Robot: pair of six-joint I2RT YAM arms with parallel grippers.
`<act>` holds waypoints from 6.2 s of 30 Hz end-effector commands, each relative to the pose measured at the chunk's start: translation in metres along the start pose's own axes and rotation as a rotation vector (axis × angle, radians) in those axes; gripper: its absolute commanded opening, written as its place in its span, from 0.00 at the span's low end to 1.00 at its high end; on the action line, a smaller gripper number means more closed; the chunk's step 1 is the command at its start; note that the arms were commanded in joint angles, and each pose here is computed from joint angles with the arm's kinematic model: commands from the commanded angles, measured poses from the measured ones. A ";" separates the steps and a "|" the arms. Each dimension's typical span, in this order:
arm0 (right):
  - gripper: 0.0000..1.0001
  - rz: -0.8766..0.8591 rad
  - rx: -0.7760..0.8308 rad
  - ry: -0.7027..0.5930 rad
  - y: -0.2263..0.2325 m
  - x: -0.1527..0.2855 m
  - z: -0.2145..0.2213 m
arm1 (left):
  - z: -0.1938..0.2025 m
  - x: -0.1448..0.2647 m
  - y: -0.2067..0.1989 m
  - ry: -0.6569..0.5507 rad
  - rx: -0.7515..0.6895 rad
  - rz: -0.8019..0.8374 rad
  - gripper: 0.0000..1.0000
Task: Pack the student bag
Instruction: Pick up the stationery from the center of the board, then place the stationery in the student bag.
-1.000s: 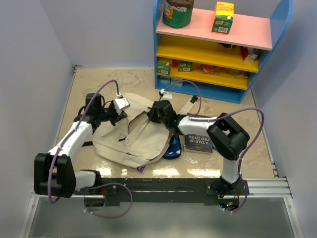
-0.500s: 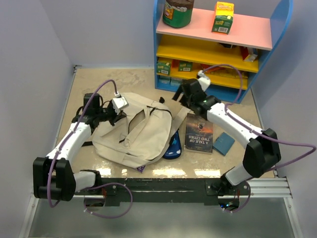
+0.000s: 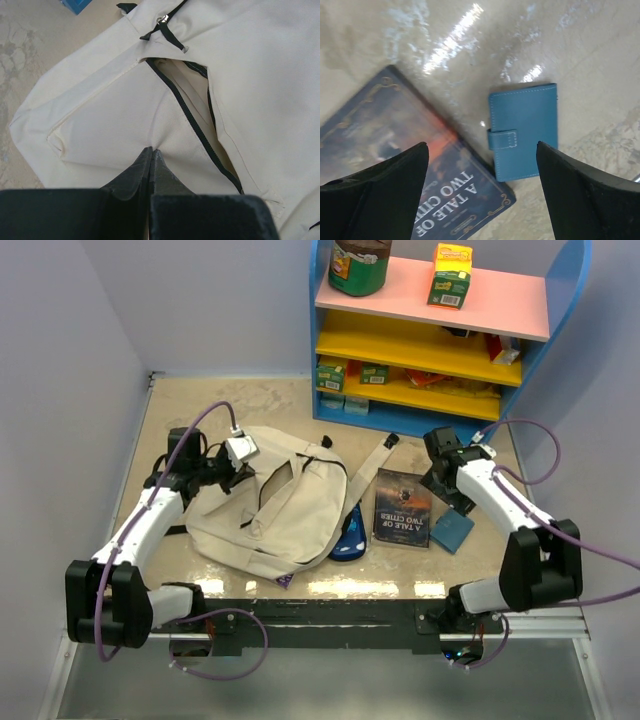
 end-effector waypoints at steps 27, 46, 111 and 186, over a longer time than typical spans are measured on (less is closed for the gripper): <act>0.40 0.267 0.207 0.108 -0.039 -0.071 0.044 | -0.040 0.013 0.026 -0.092 -0.108 -0.044 0.00; 0.00 -0.343 0.028 -0.046 0.032 0.060 -0.035 | -0.033 0.009 0.024 -0.072 -0.095 -0.035 0.00; 0.77 -1.104 0.247 0.335 0.251 0.136 0.234 | -0.024 0.009 0.008 -0.048 -0.047 0.030 0.00; 0.33 -1.078 0.316 0.124 0.227 0.187 0.234 | -0.008 0.009 -0.012 -0.008 -0.066 0.128 0.29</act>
Point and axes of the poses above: each gripper's point midway between its finger pads, its own x axis back along the fingers, its own y axis along the line the jaws close on, z = x × y, the point moved 2 cm from there along x, back along the fingers, and after that the axes turned 13 degrees about -x, right-handed, at the moved point
